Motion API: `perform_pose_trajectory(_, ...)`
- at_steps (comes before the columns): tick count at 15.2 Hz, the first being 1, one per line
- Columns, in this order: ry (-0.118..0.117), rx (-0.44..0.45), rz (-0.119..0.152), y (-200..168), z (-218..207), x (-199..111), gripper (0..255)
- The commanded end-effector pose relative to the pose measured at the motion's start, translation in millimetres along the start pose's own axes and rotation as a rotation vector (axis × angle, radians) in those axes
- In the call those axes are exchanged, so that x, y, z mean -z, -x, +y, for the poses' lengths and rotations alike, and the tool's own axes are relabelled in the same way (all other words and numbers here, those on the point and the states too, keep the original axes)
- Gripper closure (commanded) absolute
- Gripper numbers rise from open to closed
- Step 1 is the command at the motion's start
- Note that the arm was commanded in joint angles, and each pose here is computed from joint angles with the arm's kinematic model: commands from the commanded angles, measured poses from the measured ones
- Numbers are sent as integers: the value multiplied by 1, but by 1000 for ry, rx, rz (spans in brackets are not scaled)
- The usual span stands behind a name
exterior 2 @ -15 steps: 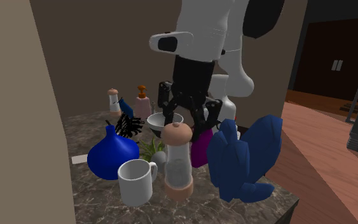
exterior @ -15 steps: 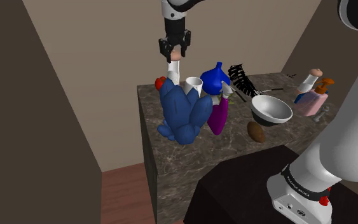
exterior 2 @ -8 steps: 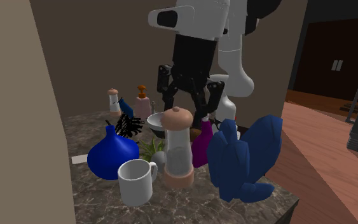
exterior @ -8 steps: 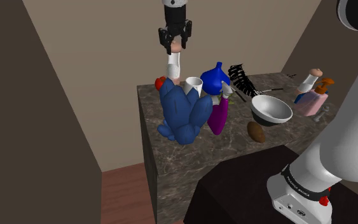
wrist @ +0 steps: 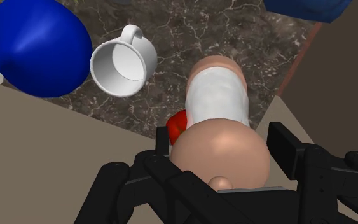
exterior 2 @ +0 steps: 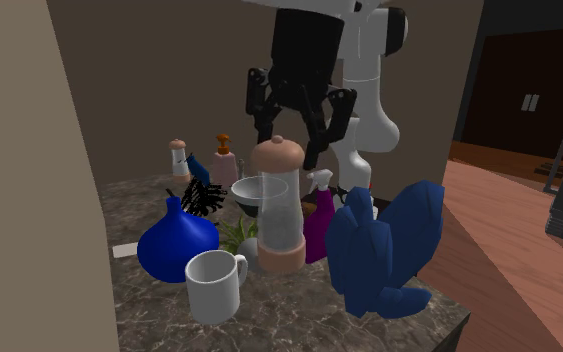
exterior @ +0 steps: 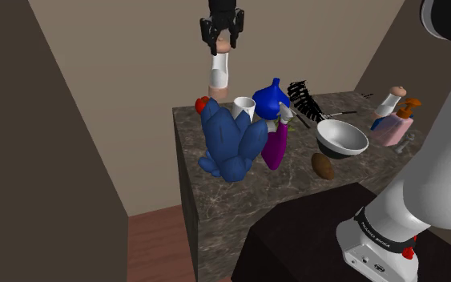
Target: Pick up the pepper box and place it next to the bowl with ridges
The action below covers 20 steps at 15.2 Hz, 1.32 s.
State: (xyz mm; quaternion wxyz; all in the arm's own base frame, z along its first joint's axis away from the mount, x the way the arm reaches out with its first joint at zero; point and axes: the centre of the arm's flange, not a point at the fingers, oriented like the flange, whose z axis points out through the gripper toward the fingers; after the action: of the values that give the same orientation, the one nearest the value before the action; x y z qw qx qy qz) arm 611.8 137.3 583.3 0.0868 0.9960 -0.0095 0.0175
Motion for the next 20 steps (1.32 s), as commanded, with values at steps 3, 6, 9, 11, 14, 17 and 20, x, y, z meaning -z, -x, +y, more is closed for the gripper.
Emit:
perform_pose_trajectory(3, 0, 0, 0, 0, 4, 20, 255)
perform_pose_trajectory(6, 0, 0, 0, -1, 7, 36, 255)
perform_pose_trajectory(9, 0, 0, 0, -2, 9, 52, 255)
perform_pose_trajectory(11, 0, 0, 0, -2, 11, 62, 255)
perform_pose_trajectory(14, 0, 0, 0, 4, 24, 68, 255)
perform_pose_trajectory(17, 0, 0, 0, 22, 59, 63, 255)
perform_pose_trajectory(20, 0, 0, 0, 40, 94, 58, 255)
